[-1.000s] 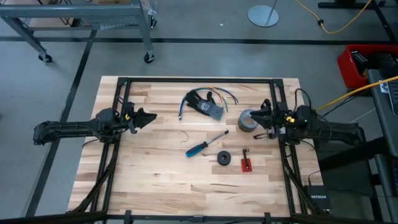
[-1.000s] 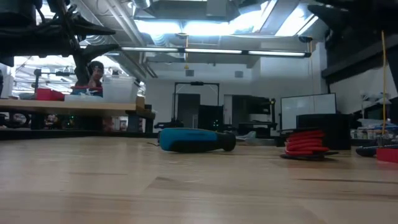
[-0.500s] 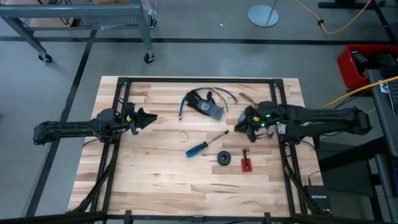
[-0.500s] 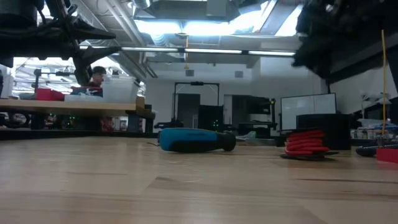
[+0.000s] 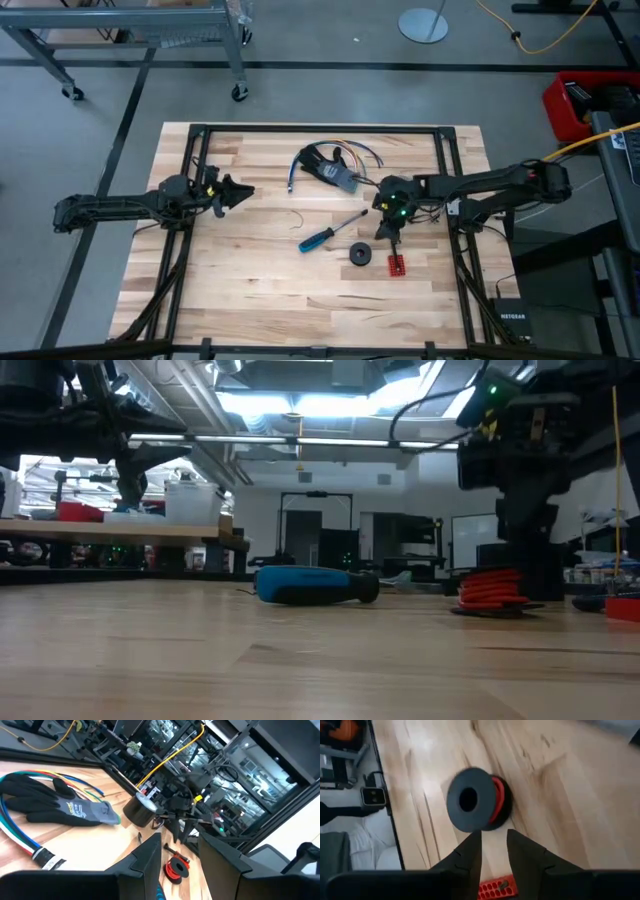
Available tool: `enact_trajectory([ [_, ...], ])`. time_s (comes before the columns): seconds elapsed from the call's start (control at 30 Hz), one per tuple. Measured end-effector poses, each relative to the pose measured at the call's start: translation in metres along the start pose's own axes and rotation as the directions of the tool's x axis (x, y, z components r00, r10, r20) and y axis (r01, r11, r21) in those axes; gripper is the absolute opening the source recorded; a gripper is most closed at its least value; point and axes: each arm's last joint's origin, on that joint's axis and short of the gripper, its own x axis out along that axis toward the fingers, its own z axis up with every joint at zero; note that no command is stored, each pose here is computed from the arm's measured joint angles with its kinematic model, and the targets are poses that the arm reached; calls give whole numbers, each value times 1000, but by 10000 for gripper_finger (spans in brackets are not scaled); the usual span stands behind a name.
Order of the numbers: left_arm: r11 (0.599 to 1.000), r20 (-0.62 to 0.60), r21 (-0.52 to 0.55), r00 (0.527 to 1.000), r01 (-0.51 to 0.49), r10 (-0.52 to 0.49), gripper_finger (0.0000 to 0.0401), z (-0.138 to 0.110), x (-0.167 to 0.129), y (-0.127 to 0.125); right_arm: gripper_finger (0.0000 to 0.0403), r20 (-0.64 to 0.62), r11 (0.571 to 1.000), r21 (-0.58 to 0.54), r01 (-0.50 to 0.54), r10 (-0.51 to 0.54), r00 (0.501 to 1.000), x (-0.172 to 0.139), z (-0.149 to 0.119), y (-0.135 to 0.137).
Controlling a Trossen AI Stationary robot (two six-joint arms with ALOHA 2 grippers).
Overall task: Coil cords
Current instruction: Uncoil the red wire from the spool
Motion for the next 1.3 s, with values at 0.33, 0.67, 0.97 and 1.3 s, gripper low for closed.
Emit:
enact_trajectory([
  [0.33,1000,-19,1,1000,-17,17,123,-2,0,2,97,-80,999,-30,-42,40,996,33,-1,4],
  [0.67,1000,-19,1,1000,-16,16,123,-2,0,2,97,-46,999,-31,-40,38,998,49,-1,12],
  [0.97,1000,-24,1,999,-22,22,123,-2,0,2,97,-39,1000,-9,-20,20,999,55,0,8],
  [1.3,999,-58,3,997,-51,52,123,-6,0,5,76,-55,996,-11,-87,87,995,65,4,7],
])
